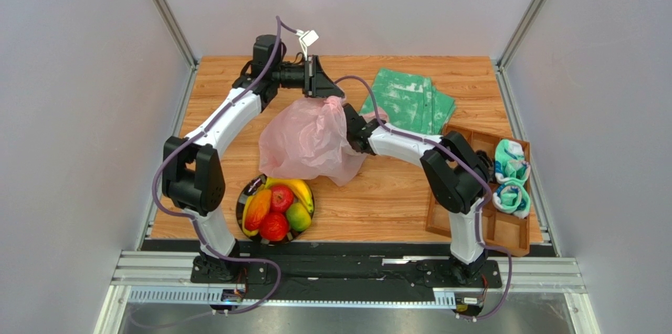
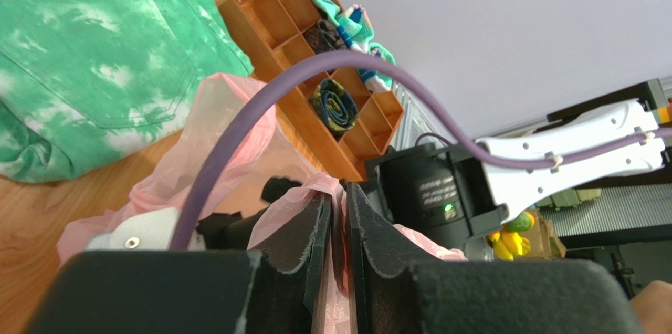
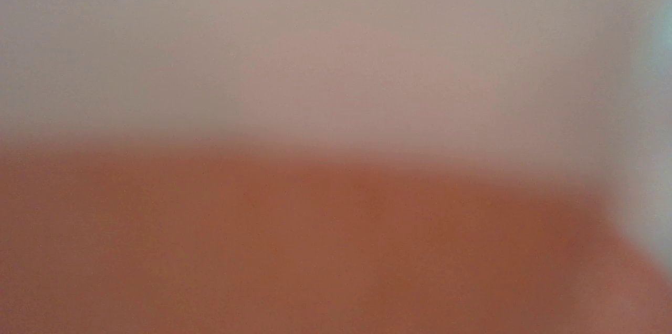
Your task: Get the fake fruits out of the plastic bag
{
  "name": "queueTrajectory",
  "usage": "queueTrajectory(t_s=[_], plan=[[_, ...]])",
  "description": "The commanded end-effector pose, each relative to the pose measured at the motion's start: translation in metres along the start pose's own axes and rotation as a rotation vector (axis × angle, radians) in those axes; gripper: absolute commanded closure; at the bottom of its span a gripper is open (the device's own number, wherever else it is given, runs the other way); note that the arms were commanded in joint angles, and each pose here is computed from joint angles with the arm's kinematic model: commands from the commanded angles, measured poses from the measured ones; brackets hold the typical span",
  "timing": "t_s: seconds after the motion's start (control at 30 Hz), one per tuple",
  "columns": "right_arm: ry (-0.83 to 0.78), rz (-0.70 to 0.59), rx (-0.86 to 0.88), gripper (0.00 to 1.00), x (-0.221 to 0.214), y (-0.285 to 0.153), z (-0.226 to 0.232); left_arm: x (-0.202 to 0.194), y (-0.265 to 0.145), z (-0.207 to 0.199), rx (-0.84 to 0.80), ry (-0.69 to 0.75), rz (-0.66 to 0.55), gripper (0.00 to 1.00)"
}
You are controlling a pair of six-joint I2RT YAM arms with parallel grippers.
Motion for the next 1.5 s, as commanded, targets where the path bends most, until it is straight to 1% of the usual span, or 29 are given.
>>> queueTrajectory(t_s=[0.0, 0.07, 0.1, 0.33, 0.37, 0.4, 0.43, 0.47, 0.5, 0.53, 0.57, 0.6, 0.63, 0.7, 0.73, 0.77, 0.8, 0.83, 0.9, 1.0, 1.07, 1.13, 1.17, 1.2, 1.23, 1.3, 1.4, 1.43, 1.47], plan=[[-0.072, -0.112, 0.115, 0.89, 0.031, -0.073, 0.019, 0.005, -0.023, -0.029, -0.005, 0.102, -0.040, 0.81], [-0.111, -0.176, 0.188, 0.90, 0.044, -0.103, 0.032, 0.005, -0.032, -0.027, 0.015, 0.113, -0.049, 0.82], [-0.116, -0.171, 0.198, 0.90, 0.042, -0.112, 0.034, 0.005, -0.035, -0.027, 0.020, 0.120, -0.052, 0.82], [-0.089, -0.253, 0.233, 0.91, 0.055, -0.154, 0.022, -0.013, -0.048, -0.025, 0.054, 0.167, -0.021, 0.86], [-0.064, -0.263, 0.219, 0.92, 0.057, -0.158, 0.012, -0.015, -0.050, -0.028, 0.053, 0.180, -0.020, 0.87], [-0.055, -0.273, 0.185, 0.93, 0.059, -0.161, 0.003, -0.015, -0.052, -0.030, 0.054, 0.190, -0.019, 0.91], [-0.037, -0.265, 0.095, 0.93, 0.058, -0.160, -0.018, -0.018, -0.055, -0.030, 0.062, 0.204, -0.011, 0.93], [-0.022, -0.245, 0.044, 0.94, 0.054, -0.158, -0.030, -0.018, -0.060, -0.038, 0.066, 0.234, -0.021, 0.95], [-0.042, -0.236, 0.005, 0.95, 0.052, -0.156, -0.042, -0.017, -0.066, -0.039, 0.086, 0.258, -0.033, 0.98], [-0.016, -0.239, -0.004, 0.95, 0.052, -0.157, -0.055, -0.022, -0.070, -0.034, 0.121, 0.290, -0.020, 1.00], [0.003, -0.249, -0.017, 0.95, 0.054, -0.158, -0.064, -0.025, -0.075, -0.038, 0.148, 0.326, -0.018, 1.00], [0.027, -0.264, -0.031, 0.95, 0.057, -0.161, -0.071, -0.027, -0.079, -0.033, 0.194, 0.343, -0.017, 1.00], [0.043, -0.292, -0.048, 0.94, 0.063, -0.168, -0.083, -0.038, -0.084, -0.031, 0.213, 0.352, 0.009, 1.00], [0.041, -0.351, -0.026, 0.94, 0.075, -0.177, -0.088, -0.045, -0.088, -0.023, 0.260, 0.351, 0.017, 1.00], [0.072, -0.391, 0.088, 0.93, 0.083, -0.185, -0.077, -0.053, -0.089, -0.017, 0.285, 0.324, 0.020, 1.00], [0.068, -0.430, 0.163, 0.93, 0.093, -0.195, -0.069, -0.055, -0.090, -0.011, 0.308, 0.315, 0.021, 1.00], [0.067, -0.452, 0.224, 0.92, 0.099, -0.202, -0.063, -0.057, -0.092, -0.002, 0.347, 0.342, 0.029, 1.00], [0.083, -0.466, 0.287, 0.92, 0.103, -0.210, -0.055, -0.065, -0.094, 0.006, 0.375, 0.336, 0.053, 1.00], [0.073, -0.502, 0.311, 0.93, 0.113, -0.224, -0.050, -0.069, -0.098, 0.018, 0.438, 0.363, 0.073, 1.00], [0.098, -0.534, 0.351, 0.93, 0.123, -0.239, -0.046, -0.076, -0.102, 0.029, 0.476, 0.349, 0.085, 1.00], [0.135, -0.545, 0.449, 0.92, 0.126, -0.249, -0.039, -0.075, -0.103, 0.033, 0.500, 0.348, 0.082, 1.00], [0.131, -0.556, 0.454, 0.93, 0.126, -0.257, -0.038, -0.067, -0.107, 0.045, 0.574, 0.360, 0.074, 1.00], [0.112, -0.542, 0.431, 0.94, 0.121, -0.256, -0.040, -0.062, -0.111, 0.052, 0.624, 0.369, 0.069, 1.00], [0.091, -0.551, 0.392, 0.96, 0.121, -0.263, -0.041, -0.058, -0.114, 0.053, 0.641, 0.391, 0.073, 1.00], [0.091, -0.542, 0.273, 0.97, 0.118, -0.258, -0.055, -0.049, -0.116, 0.048, 0.642, 0.411, 0.061, 1.00], [0.038, -0.573, 0.210, 0.99, 0.116, -0.266, -0.060, -0.033, -0.120, 0.032, 0.622, 0.451, 0.020, 1.00], [-0.014, -0.626, 0.303, 0.97, 0.122, -0.292, -0.041, -0.020, -0.129, 0.023, 0.665, 0.532, -0.022, 1.00], [-0.036, -0.652, 0.351, 0.96, 0.127, -0.308, -0.031, -0.017, -0.131, 0.027, 0.690, 0.542, -0.023, 1.00], [-0.031, -0.667, 0.355, 0.96, 0.129, -0.314, -0.028, -0.016, -0.135, 0.033, 0.723, 0.552, -0.014, 1.00]])
Point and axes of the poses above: each gripper's point midway between its finger pads, its own y axis out along the fingers, its own z axis along the line the jaws close on, x = y × z, the point moved 1 cm from there along -y, back along the fingers, and after that the axes turned 9 degrees about -y, right-handed, at the moved point
